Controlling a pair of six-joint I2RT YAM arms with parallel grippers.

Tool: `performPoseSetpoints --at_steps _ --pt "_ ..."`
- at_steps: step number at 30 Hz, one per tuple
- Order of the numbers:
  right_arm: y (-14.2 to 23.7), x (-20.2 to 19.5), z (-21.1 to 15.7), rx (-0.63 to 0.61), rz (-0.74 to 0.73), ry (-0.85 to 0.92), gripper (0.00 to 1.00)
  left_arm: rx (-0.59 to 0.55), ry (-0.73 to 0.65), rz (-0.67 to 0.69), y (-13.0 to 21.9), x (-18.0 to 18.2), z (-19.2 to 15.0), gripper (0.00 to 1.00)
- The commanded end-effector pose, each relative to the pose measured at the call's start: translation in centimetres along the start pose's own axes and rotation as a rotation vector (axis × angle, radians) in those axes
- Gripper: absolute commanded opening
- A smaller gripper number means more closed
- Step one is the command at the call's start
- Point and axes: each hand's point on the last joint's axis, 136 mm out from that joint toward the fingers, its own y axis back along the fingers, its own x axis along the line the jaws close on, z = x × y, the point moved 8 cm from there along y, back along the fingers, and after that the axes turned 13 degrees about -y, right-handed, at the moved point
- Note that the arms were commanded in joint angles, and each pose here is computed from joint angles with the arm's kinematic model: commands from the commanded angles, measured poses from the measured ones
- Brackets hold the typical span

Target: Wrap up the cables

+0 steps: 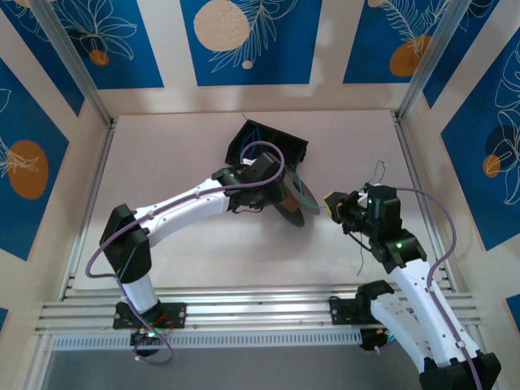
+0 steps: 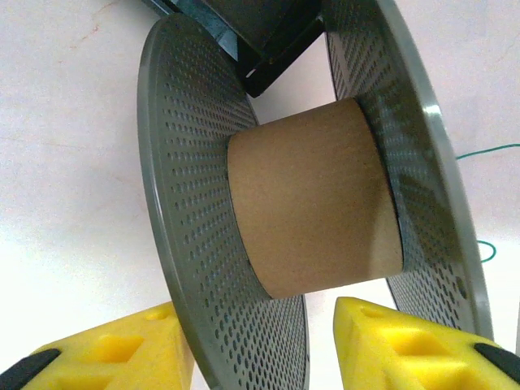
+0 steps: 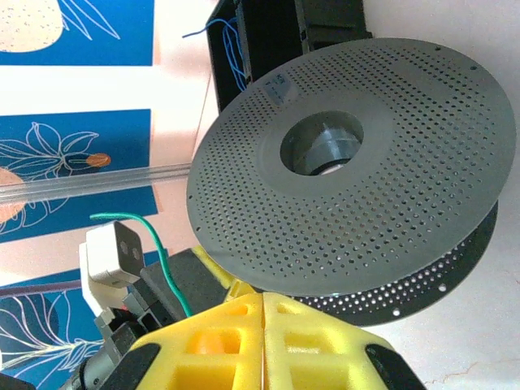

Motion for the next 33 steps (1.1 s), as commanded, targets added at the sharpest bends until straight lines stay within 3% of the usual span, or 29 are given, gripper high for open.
performPoseSetpoints --at_steps 1,8,18,25,33 --pt "0.0 -1.0 -0.2 0.010 -0.035 -0.004 0.00 -0.054 0.016 -0.071 1.2 -1.7 0.9 0.42" --pt "0.5 -1.0 0.0 -0.002 -0.034 -0.009 0.00 -0.037 0.009 -0.066 0.3 -2.6 1.4 0.00" --pt "0.8 0.1 -0.2 0.033 0.006 -0.004 0.00 -0.112 -0.062 0.070 4.9 -1.5 2.9 0.00" --pt "0.4 0.9 -0.6 0.062 0.026 -0.002 0.00 -0.136 -0.170 0.299 8.5 0.5 3.9 0.00" --pt "-1.6 0.7 -1.3 0.095 -0.004 0.004 0.00 -0.133 -0.176 0.348 7.5 1.3 4.3 0.04"
